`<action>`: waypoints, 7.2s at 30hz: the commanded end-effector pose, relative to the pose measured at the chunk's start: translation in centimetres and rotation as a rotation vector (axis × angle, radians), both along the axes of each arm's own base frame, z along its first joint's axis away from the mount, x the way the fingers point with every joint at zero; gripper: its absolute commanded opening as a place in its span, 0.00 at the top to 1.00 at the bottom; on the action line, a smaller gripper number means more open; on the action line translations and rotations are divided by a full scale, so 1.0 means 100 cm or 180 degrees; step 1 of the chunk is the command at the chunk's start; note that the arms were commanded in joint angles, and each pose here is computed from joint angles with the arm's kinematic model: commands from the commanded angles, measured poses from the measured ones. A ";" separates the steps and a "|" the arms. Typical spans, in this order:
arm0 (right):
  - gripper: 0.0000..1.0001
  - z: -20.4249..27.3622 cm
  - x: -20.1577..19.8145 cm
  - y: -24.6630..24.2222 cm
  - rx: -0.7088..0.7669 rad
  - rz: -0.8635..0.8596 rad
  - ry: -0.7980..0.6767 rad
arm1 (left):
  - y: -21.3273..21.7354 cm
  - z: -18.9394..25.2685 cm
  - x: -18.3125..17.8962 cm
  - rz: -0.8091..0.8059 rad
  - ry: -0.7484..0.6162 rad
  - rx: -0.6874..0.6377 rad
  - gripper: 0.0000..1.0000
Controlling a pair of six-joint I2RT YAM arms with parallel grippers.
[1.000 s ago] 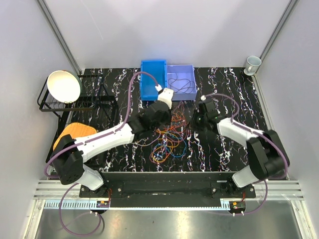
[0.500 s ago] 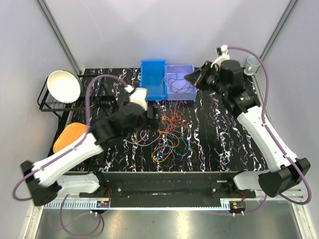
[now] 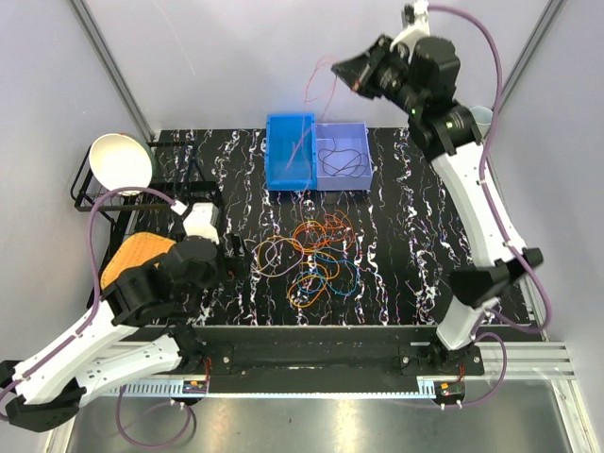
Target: Untangle the cables
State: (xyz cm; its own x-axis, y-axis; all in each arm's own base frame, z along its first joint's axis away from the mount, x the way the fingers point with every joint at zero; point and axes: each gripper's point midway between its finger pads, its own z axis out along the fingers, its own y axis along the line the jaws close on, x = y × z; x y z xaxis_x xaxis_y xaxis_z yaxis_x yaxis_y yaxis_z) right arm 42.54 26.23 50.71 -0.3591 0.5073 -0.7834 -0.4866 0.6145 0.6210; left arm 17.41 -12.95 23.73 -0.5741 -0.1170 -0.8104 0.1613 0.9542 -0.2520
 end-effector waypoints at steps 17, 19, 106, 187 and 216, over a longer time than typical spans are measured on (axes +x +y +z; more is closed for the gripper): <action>1.00 -0.098 0.148 0.062 -0.0310 0.0104 -0.0216 | 0.042 -0.008 -0.015 0.0352 -0.0175 -0.0197 0.01; 1.00 -0.112 0.159 0.062 -0.0360 0.0028 -0.0195 | 0.047 -0.005 -0.016 0.0403 -0.0236 -0.0285 0.01; 0.50 -0.444 0.072 0.130 -0.1160 -0.0242 0.1712 | 0.066 0.001 -0.010 0.0703 -0.0366 -0.0493 0.01; 1.00 -0.106 0.145 0.095 -0.0238 0.0009 -0.0228 | 0.067 -0.001 -0.007 0.0731 -0.0350 -0.0466 0.02; 1.00 -0.209 0.210 0.098 -0.0616 -0.0142 -0.0357 | 0.068 -0.004 -0.004 0.0785 -0.0304 -0.0403 0.01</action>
State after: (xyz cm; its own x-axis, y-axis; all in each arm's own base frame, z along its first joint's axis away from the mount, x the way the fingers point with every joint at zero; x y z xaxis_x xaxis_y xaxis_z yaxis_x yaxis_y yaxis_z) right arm 62.93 36.23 26.90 -0.3498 0.3404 -0.8728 -0.4789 0.7358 0.4789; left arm 16.37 -5.54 22.89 -0.4504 -0.3451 -0.8234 -0.0605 0.9320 -0.3575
